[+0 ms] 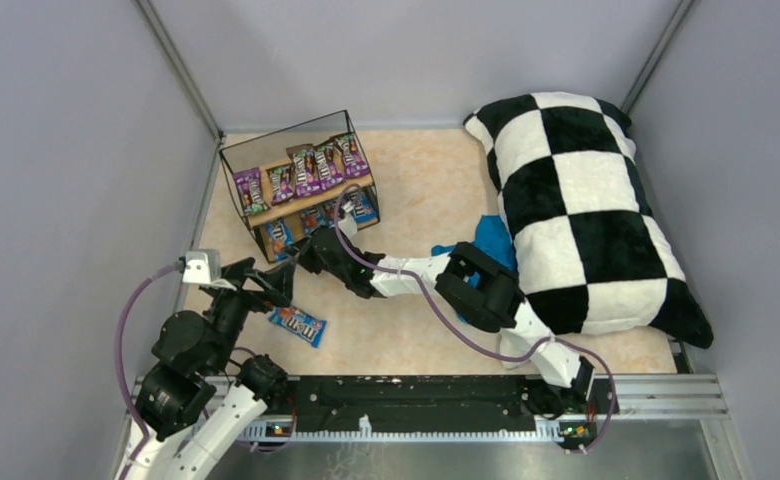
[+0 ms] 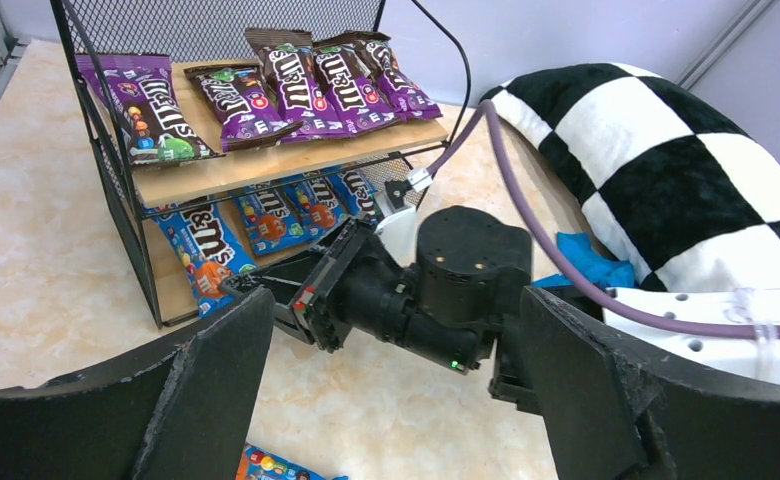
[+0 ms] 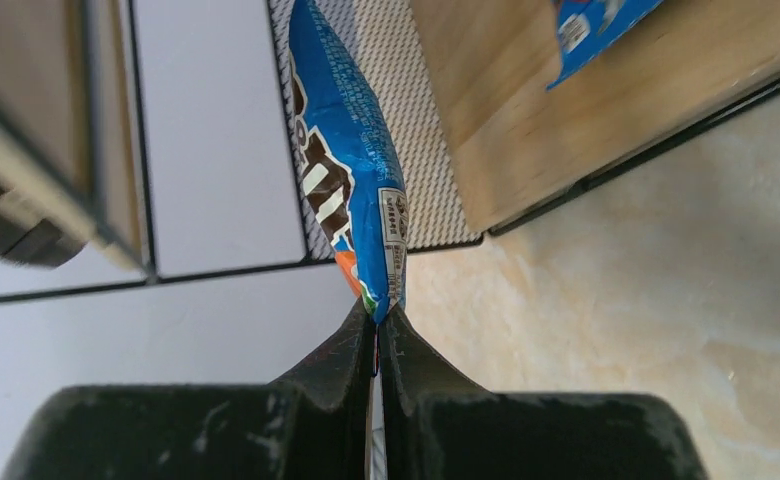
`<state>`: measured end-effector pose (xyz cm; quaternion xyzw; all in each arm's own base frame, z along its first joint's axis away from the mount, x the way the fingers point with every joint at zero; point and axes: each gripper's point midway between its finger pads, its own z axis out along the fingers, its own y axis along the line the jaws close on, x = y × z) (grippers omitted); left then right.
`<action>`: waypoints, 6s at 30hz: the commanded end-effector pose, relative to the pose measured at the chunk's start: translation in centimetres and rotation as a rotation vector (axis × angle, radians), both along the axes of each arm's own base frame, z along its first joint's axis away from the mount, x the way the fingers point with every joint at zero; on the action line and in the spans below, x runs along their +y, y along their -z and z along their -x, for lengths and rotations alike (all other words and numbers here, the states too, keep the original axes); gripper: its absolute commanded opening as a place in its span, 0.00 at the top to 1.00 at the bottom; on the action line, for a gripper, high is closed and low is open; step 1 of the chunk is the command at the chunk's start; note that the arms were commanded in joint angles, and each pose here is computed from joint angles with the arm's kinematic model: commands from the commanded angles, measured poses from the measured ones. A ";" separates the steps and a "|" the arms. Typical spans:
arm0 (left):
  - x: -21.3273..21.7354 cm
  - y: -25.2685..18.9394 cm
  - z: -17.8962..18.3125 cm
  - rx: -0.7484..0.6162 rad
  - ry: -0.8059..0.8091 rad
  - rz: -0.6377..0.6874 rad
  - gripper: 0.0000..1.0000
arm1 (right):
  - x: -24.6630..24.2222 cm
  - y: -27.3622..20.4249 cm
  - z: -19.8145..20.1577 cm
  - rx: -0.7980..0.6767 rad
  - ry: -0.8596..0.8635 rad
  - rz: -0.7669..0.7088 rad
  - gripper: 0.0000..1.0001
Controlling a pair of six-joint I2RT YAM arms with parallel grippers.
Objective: Place and organize the candy bags onto the shelf
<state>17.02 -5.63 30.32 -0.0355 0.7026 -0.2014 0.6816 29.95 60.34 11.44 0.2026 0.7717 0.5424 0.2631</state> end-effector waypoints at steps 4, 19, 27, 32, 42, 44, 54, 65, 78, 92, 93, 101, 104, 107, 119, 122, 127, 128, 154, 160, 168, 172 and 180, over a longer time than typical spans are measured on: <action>0.0 -1.0 0.0 -0.032 0.001 0.013 0.01 | 1.1 0.9 -4.4 -0.056 0.087 0.073 1.00; -0.1 -1.0 0.0 -0.031 0.005 0.009 0.01 | 0.4 4.7 -8.6 -0.028 0.174 0.173 1.00; -0.2 -0.9 -0.1 -0.026 0.007 0.006 0.01 | -0.6 4.5 -9.2 -0.026 0.185 0.181 1.00; -0.2 -0.8 -0.2 -0.023 0.007 0.004 0.01 | -1.3 4.2 -9.4 -0.024 0.191 0.182 0.97; -0.3 -0.8 -0.3 -0.018 0.007 0.001 0.01 | -2.3 3.1 -9.6 -0.041 0.193 0.181 0.80; -0.3 -0.7 -0.3 -0.017 0.009 0.000 0.01 | -2.4 2.3 -9.7 -0.055 0.192 0.177 0.75; -0.4 -0.7 -0.4 -0.013 0.010 -0.003 0.01 | -2.5 0.0 -9.5 -0.079 0.170 0.134 0.68; -0.4 -0.5 -0.5 -0.009 0.009 -0.007 0.01 | -4.0 -0.3 -1.0 -0.131 -0.147 0.118 0.38; -0.5 -0.3 -0.7 0.006 0.004 -0.012 0.01 | -10.8 4.8 12.0 -0.102 -0.582 0.228 0.32; -0.2 -0.4 -0.6 0.005 -0.005 -0.005 0.01 | -9.9 9.8 15.3 0.218 -0.417 0.241 0.44; -0.3 -0.4 -0.6 0.006 -0.006 -0.006 0.01 | -10.1 10.1 15.1 0.220 -0.407 0.253 0.44; -0.6 -0.4 -0.7 0.006 0.008 -0.012 0.01 | -10.0 11.7 14.2 0.264 -0.341 0.332 0.49; -0.6 -0.3 -0.7 0.006 0.008 -0.013 0.01 | -9.9 12.0 13.8 0.262 -0.324 0.357 0.51; -0.6 -0.3 -0.7 0.007 0.009 -0.014 0.01 | -9.2 12.3 13.9 0.273 -0.341 0.350 0.59; -0.5 -0.3 -0.7 0.006 0.004 -0.012 0.01 | -8.6 8.1 14.9 0.244 -0.373 0.163 0.98; -0.6 -0.2 -0.7 0.010 0.006 -0.015 0.01 | -9.0 6.4 14.7 0.232 -0.372 0.102 1.00; -0.7 -0.2 -0.7 0.010 0.012 -0.015 0.01 | -10.0 3.6 13.2 0.188 -0.330 0.031 1.00; -0.6 -0.3 -0.7 0.009 0.011 -0.014 0.01 | -10.3 3.1 12.5 0.176 -0.311 0.026 1.00; -0.2 -0.9 0.0 -0.028 0.009 0.010 0.01 | -4.7 -4.4 -1.7 -0.067 0.060 0.022 1.00; -0.1 -1.0 0.1 -0.032 0.009 0.014 0.01 | -3.5 -5.0 -3.8 -0.114 0.123 0.014 1.00; 0.0 -1.1 0.1 -0.036 0.006 0.016 0.01 | -1.3 -5.5 -5.3 -0.160 0.176 -0.038 1.00; 0.0 -1.1 0.1 -0.035 0.004 0.015 0.01 | 0.4 -5.2 -5.6 -0.165 0.164 -0.059 1.00; 0.1 -1.0 0.0 -0.031 -0.001 0.014 0.01 | 2.9 -3.2 -6.2 -0.185 0.171 -0.039 1.00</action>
